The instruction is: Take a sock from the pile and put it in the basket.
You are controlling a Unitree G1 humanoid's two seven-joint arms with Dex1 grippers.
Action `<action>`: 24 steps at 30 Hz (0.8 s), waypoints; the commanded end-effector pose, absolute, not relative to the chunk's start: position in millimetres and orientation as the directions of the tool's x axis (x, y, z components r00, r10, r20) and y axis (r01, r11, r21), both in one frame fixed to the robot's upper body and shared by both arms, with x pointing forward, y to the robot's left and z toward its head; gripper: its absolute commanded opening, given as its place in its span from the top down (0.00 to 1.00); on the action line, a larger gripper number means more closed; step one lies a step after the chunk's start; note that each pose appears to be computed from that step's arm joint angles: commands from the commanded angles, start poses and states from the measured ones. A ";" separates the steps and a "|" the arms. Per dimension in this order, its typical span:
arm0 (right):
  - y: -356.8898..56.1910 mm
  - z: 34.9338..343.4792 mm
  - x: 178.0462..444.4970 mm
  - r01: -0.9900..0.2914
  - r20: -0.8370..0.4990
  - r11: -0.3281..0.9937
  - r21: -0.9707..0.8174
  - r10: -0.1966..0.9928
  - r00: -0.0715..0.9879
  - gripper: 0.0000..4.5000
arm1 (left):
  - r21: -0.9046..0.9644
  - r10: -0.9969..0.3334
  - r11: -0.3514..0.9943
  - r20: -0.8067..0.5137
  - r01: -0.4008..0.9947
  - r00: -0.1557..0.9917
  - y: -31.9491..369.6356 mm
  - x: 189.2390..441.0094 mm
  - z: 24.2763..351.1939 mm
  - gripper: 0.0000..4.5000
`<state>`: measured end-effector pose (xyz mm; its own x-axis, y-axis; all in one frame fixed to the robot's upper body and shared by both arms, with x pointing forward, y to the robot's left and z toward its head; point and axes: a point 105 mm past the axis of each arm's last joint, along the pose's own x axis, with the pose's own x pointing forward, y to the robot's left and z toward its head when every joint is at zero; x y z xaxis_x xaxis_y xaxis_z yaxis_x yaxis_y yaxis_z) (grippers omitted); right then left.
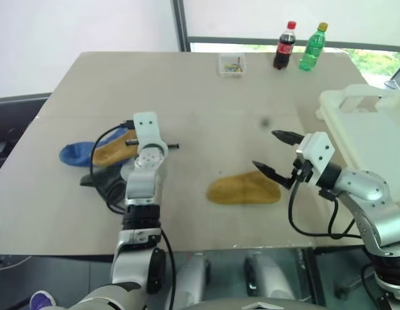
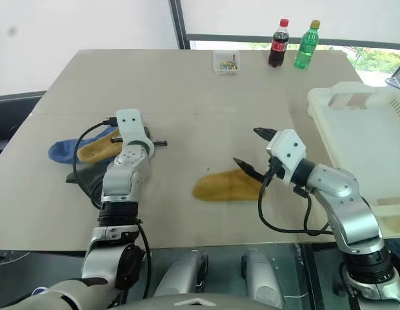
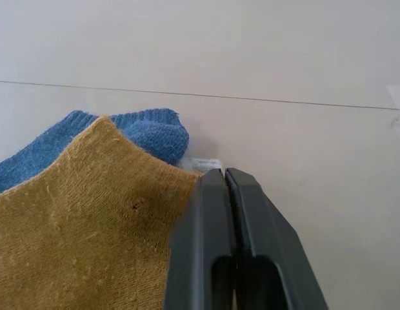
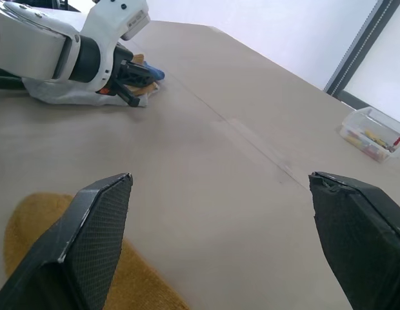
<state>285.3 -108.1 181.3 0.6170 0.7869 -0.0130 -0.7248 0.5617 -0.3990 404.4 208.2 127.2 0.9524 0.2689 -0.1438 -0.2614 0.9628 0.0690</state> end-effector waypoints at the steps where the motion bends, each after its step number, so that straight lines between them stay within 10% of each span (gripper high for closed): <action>1: -106.4 191.5 280.4 -0.715 0.023 0.558 -0.421 0.794 0.607 0.00 | 0.074 0.281 0.958 -0.075 -0.275 0.957 209.9 400.9 143.1 0.98; 5: -105.9 191.8 280.7 -0.716 0.023 0.557 -0.420 0.796 0.605 0.00 | 0.044 0.251 0.968 -0.063 -0.248 0.966 205.8 396.8 147.0 0.82; 10: -104.8 192.7 281.8 -0.715 0.028 0.560 -0.419 0.795 0.606 0.00 | 0.080 0.269 0.962 -0.089 -0.262 0.959 203.6 395.1 140.2 0.32; 18: -103.7 192.6 281.1 -0.713 0.028 0.564 -0.416 0.792 0.610 0.00 | 0.074 0.278 0.960 -0.114 -0.271 0.954 203.3 400.8 132.3 0.32; 24: -104.8 192.7 280.5 -0.708 0.025 0.569 -0.418 0.787 0.617 0.00 | 0.064 0.283 0.959 -0.118 -0.277 0.952 205.2 401.6 130.6 0.91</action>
